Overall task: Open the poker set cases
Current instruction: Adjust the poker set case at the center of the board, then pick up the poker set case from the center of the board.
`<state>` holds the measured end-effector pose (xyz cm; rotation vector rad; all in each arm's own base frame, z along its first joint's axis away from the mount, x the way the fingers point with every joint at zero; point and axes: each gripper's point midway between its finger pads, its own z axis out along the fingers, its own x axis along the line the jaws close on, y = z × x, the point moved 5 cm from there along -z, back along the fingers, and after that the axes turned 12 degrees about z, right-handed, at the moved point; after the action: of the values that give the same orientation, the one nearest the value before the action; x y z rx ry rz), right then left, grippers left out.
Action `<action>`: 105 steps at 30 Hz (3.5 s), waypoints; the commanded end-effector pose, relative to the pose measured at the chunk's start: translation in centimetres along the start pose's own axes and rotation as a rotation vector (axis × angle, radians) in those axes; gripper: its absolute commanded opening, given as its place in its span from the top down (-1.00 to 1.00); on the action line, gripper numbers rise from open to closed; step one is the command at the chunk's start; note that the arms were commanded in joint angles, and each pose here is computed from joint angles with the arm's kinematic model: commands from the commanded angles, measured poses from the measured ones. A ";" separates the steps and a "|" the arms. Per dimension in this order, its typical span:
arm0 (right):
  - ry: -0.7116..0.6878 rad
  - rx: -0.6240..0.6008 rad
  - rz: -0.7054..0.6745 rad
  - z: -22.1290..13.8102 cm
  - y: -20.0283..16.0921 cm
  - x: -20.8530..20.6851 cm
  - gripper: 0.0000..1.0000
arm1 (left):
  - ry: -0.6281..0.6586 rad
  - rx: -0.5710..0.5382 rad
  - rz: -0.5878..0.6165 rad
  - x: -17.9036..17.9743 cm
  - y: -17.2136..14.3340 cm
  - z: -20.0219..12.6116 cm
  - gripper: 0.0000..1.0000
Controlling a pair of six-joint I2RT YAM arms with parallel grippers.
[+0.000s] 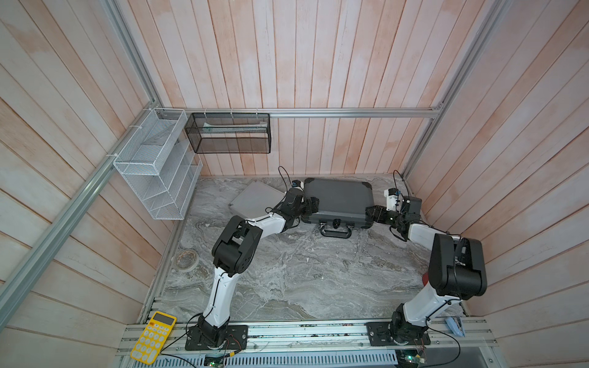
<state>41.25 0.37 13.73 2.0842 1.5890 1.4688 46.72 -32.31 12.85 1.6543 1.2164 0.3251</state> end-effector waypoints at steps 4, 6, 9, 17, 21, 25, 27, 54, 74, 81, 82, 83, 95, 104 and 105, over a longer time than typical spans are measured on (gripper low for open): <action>0.023 0.009 0.047 -1.1 0.3 0.8 -0.15 | -0.299 0.086 0.024 -8.6 -2.2 -2.2 -0.79; 0.006 -0.011 0.058 -1.5 0.5 0.4 -0.19 | -0.294 0.084 0.020 -8.7 -2.2 -2.5 -0.79; -0.001 -0.037 0.045 -2.2 0.8 0.3 -0.23 | -0.251 0.080 0.033 -7.8 -2.0 -2.7 -0.79; -0.103 -0.167 0.024 -5.6 2.8 1.1 -0.32 | -0.126 -0.019 0.063 -3.1 2.4 -5.1 -0.80; -0.109 -0.211 0.015 -7.5 3.6 2.5 -0.30 | -0.098 -0.084 0.124 -2.5 4.5 -7.4 -0.80; -0.054 -0.179 0.010 -8.2 1.8 4.6 -0.27 | -0.109 -0.124 0.220 -3.1 5.0 -9.8 -0.81; -0.044 -0.131 0.009 -7.9 0.1 5.5 -0.26 | -0.117 -0.130 0.273 -3.3 4.6 -10.9 -0.80; 0.031 0.036 0.207 -1.6 -11.1 2.7 -0.53 | -0.153 -0.005 0.420 -4.5 -1.0 -13.5 -0.79; 0.097 0.016 0.311 0.1 -12.4 3.1 -0.05 | -0.133 0.048 0.426 -3.2 -3.9 -12.7 -0.79; 0.088 -0.002 0.306 -0.5 -11.8 3.5 0.27 | -0.150 0.110 0.533 -3.8 -5.4 -11.8 -0.79; 0.085 -0.006 0.306 -0.5 -11.6 3.5 0.27 | -0.148 0.124 0.563 -4.0 -5.7 -11.5 -0.79; 0.084 -0.011 0.306 -0.7 -11.5 3.6 0.38 | -0.149 0.139 0.584 -4.1 -6.1 -11.2 -0.79; 0.077 -0.019 0.291 -1.2 -9.9 4.7 0.62 | -0.137 0.156 0.972 -8.1 -8.6 -7.7 -0.81; 0.081 -0.023 0.319 -1.4 -9.1 5.2 0.64 | -0.111 0.044 1.256 -10.2 -9.2 -5.3 -0.84; 0.082 -0.018 0.322 -1.4 -9.2 5.3 0.64 | -0.107 0.045 1.277 -10.4 -9.4 -5.0 -0.84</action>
<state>32.44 6.02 8.25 2.5097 1.2152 1.4656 32.19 -37.13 9.84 2.2999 0.0419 0.8032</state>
